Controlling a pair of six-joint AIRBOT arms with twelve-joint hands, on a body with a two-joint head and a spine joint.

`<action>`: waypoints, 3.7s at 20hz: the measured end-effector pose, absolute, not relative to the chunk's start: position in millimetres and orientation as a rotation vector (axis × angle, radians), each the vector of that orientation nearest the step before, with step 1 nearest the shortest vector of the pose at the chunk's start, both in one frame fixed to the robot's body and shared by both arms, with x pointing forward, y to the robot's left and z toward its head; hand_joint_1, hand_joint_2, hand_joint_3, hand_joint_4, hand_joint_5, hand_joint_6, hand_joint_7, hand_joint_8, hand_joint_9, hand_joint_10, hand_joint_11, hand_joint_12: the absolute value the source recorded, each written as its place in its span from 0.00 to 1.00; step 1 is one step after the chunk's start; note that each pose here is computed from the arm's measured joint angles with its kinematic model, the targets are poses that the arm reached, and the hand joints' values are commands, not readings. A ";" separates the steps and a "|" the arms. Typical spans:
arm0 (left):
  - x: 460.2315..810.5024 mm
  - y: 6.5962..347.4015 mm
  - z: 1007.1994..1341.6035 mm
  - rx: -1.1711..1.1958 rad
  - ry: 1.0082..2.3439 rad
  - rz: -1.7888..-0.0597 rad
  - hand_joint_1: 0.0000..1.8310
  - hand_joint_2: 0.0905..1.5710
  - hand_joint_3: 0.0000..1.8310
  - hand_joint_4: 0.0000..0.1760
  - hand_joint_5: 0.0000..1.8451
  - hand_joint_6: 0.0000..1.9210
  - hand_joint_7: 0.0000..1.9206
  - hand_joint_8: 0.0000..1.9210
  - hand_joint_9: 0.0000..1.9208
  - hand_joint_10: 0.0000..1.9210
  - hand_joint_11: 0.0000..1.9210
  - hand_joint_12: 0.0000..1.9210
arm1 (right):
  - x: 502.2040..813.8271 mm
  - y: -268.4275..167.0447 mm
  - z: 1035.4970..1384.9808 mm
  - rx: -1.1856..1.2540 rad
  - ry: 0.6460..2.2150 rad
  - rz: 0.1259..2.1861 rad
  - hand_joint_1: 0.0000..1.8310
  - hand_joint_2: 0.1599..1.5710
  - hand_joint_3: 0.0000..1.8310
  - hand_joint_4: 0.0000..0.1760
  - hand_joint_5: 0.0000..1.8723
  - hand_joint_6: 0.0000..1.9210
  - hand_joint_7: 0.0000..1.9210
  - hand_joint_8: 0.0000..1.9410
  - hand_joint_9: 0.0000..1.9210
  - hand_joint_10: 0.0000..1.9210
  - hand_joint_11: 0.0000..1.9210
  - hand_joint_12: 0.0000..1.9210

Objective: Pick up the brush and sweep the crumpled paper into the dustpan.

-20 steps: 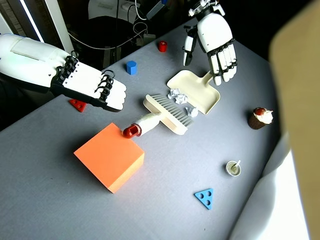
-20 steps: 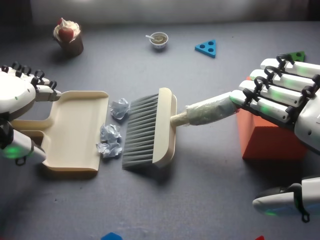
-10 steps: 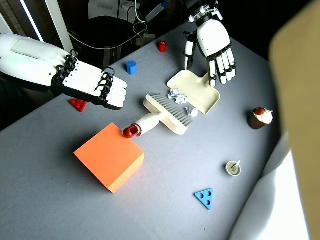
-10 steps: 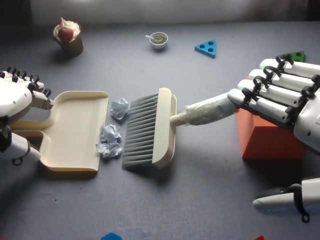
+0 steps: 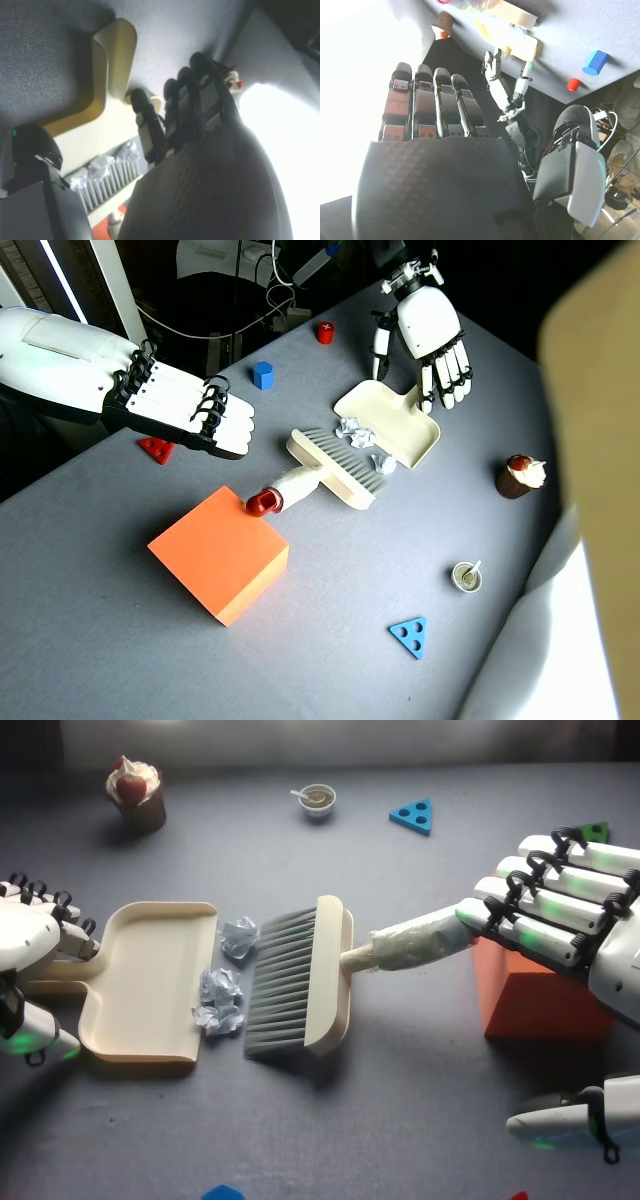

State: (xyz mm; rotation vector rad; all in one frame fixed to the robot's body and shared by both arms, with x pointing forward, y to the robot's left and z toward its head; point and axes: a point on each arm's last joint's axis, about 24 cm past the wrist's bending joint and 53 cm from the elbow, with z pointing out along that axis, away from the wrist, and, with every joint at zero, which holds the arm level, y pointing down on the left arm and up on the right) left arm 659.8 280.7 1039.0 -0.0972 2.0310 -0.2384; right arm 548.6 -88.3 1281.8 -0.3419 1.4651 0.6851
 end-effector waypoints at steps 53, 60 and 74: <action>709.9 244.5 1060.7 -0.142 1.926 -0.349 0.62 0.68 0.00 0.00 0.56 0.46 0.21 0.00 0.19 0.00 0.11 0.25 | 529.1 -53.7 1307.5 -0.230 1.125 0.518 0.11 0.58 0.00 0.00 0.03 0.00 0.05 0.00 0.06 0.00 0.06 0.01; 716.8 247.4 1066.5 -0.147 1.905 -0.351 0.61 0.68 0.00 0.00 0.55 0.47 0.21 0.00 0.19 0.00 0.12 0.24 | 537.5 -59.5 1303.5 -0.227 1.124 0.448 0.32 0.57 0.00 0.00 0.00 0.00 0.04 0.00 0.06 0.00 0.06 0.01; 720.0 249.6 1070.8 -0.128 1.901 -0.352 0.61 0.67 0.00 0.00 0.57 0.45 0.21 0.00 0.19 0.00 0.12 0.24 | 573.3 -59.5 1263.9 -0.083 1.194 0.425 0.56 0.58 0.00 0.00 0.01 0.00 0.05 0.00 0.06 0.00 0.09 0.02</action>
